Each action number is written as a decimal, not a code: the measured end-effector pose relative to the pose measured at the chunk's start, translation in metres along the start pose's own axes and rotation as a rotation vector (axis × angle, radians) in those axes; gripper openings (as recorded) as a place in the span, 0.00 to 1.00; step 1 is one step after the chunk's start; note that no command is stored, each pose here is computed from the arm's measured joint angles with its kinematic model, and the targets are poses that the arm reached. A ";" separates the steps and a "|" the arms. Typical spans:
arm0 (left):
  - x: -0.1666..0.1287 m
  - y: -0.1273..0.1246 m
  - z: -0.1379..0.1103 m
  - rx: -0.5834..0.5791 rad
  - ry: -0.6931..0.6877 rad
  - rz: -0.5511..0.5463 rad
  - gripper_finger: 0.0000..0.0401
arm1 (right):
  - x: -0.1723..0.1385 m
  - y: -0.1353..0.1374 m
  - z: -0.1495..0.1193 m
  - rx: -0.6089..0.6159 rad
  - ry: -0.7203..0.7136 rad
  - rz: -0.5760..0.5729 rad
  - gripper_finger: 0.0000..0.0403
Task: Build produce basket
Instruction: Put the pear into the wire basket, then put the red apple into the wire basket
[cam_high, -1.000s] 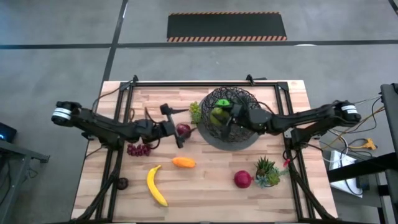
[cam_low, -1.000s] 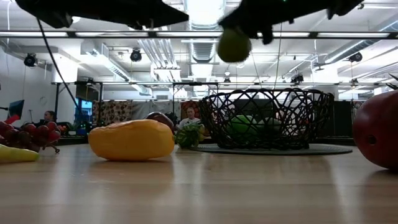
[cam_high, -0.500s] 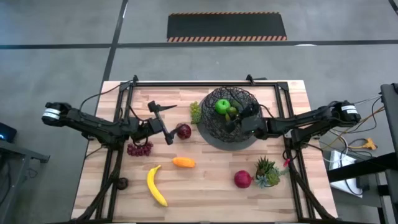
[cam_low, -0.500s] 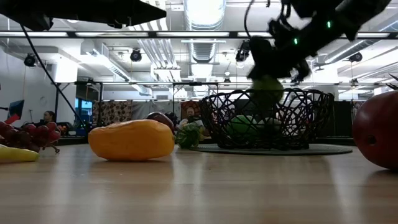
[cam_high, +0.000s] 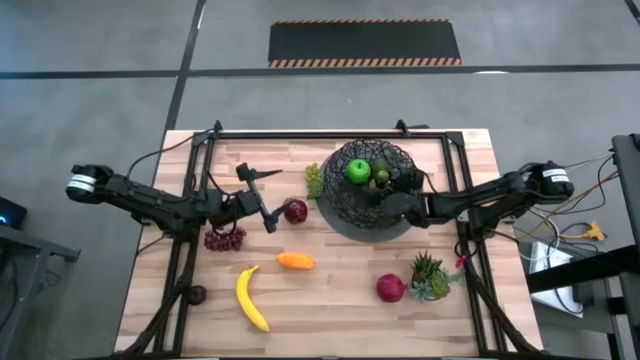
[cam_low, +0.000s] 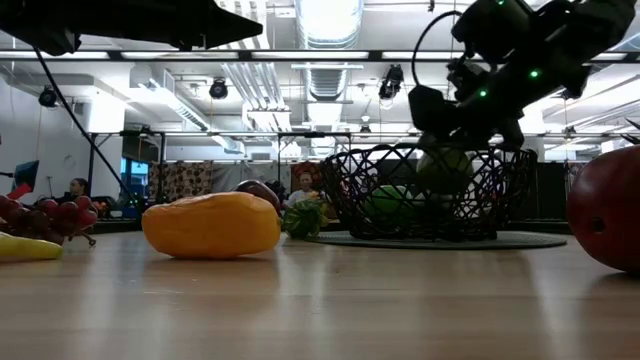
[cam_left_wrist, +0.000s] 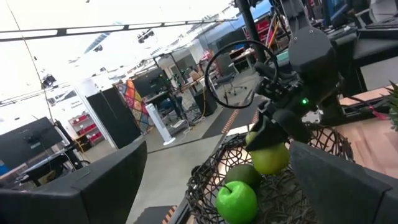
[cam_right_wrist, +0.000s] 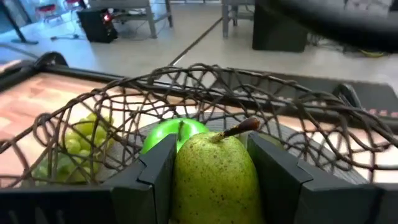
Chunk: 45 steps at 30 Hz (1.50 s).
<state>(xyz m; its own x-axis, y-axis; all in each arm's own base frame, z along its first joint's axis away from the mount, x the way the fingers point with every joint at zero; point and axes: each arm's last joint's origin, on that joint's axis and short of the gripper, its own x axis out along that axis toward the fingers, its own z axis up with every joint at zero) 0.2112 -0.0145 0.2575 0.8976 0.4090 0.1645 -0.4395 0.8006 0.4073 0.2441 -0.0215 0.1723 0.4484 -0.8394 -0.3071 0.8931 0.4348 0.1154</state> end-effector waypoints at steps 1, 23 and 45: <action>0.000 0.000 0.000 0.000 0.000 0.000 0.93 | 0.001 0.003 0.000 -0.010 -0.009 0.007 0.40; 0.000 -0.001 -0.001 0.002 0.004 0.000 0.94 | 0.020 0.013 -0.021 -0.051 -0.003 -0.055 0.51; 0.000 -0.001 -0.002 0.004 0.008 -0.002 0.94 | 0.011 0.008 -0.001 -0.070 -0.030 -0.053 0.53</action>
<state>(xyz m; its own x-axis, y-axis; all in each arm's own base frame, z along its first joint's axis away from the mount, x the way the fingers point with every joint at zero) 0.2116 -0.0145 0.2552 0.8981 0.4109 0.1570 -0.4377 0.7996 0.4110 0.2563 -0.0270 0.1687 0.4026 -0.8708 -0.2822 0.9112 0.4107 0.0327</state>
